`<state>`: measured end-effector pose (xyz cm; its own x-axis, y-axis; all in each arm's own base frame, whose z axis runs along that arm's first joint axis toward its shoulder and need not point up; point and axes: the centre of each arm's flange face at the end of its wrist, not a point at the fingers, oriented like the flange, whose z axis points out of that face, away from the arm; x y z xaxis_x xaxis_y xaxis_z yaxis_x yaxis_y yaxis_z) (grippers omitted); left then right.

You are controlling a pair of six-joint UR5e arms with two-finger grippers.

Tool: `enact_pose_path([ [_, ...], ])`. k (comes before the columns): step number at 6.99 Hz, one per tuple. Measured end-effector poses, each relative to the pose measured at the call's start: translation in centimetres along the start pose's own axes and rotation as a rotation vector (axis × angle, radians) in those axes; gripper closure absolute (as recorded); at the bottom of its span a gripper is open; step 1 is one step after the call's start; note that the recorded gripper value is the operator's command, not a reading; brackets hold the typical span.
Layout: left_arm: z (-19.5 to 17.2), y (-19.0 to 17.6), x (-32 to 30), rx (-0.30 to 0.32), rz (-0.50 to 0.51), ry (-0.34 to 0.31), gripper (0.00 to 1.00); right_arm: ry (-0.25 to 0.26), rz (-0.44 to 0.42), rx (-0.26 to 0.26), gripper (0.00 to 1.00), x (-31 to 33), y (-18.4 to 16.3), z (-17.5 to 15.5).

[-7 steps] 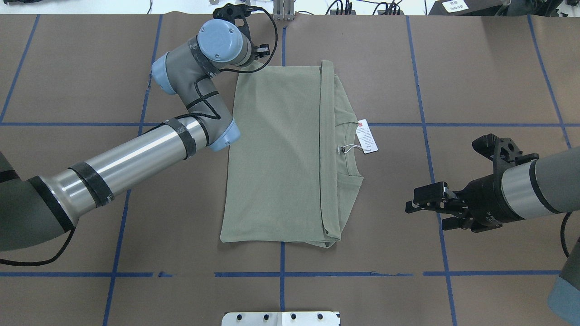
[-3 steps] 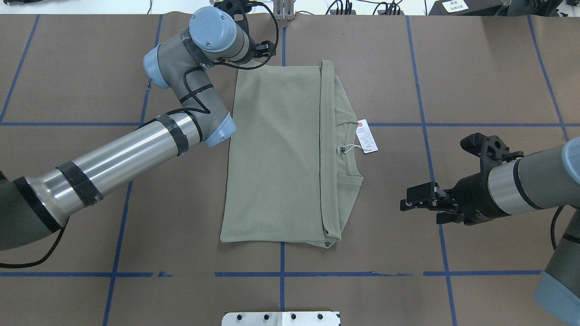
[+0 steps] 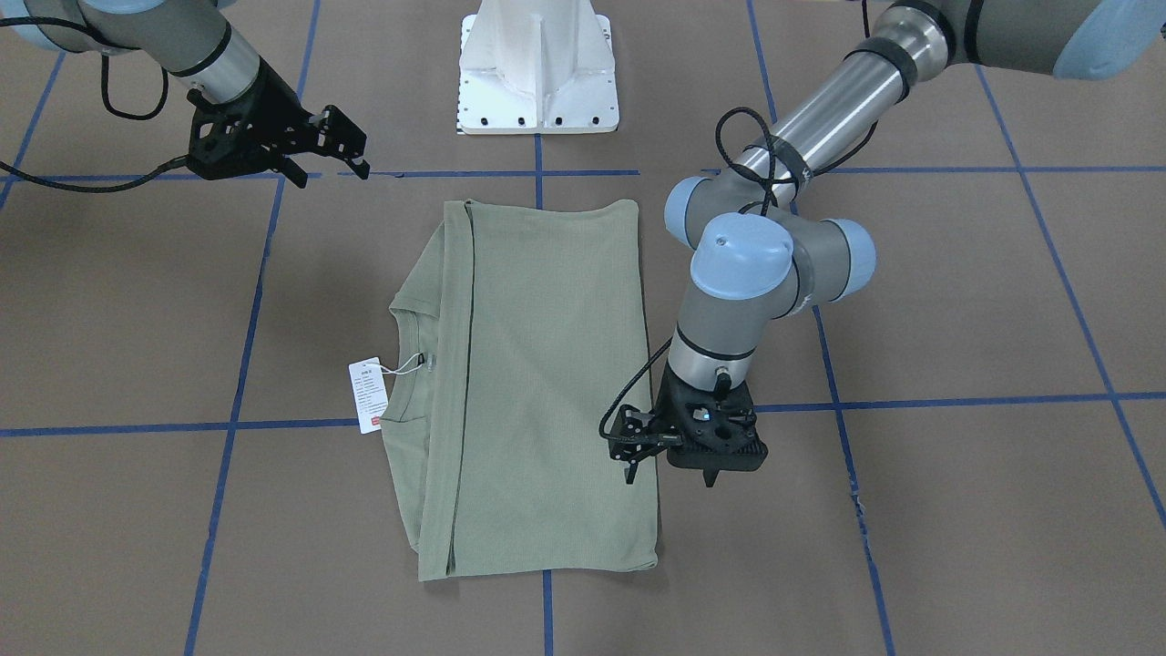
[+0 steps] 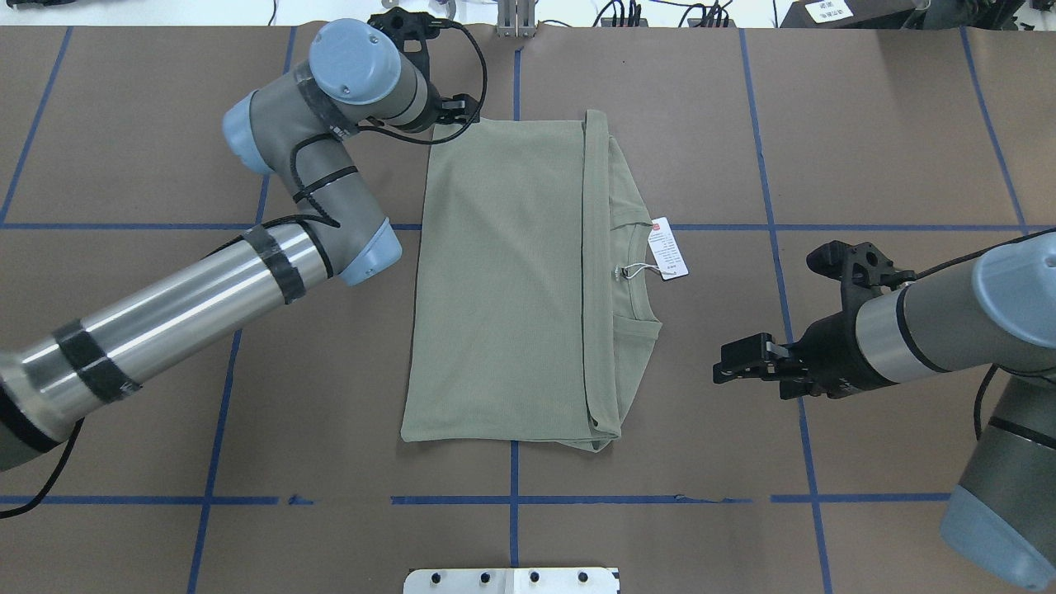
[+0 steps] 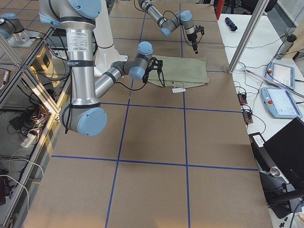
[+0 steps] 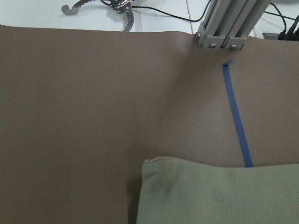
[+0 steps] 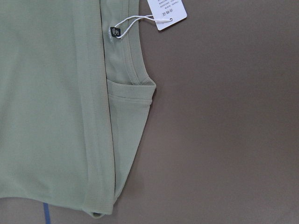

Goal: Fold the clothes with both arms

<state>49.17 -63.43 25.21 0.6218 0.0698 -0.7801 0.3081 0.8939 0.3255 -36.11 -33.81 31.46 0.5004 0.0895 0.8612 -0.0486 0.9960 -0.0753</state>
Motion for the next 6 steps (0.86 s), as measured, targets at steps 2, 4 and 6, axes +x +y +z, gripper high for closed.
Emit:
enact_pose_path([
  [2,-5.6,2.3,-1.4,-0.041,0.046,-0.003,0.0,0.143,-0.066,0.01,0.0,-7.4,-0.2,2.7],
  [4,-11.4,5.2,-3.0,-0.078,0.074,-0.004,0.0,0.225,-0.179,-0.002,0.0,-13.7,0.1,7.0],
  [6,-12.8,6.9,-3.6,-0.096,0.083,-0.002,0.0,0.285,-0.284,-0.024,0.0,-15.5,-0.2,11.0],
])
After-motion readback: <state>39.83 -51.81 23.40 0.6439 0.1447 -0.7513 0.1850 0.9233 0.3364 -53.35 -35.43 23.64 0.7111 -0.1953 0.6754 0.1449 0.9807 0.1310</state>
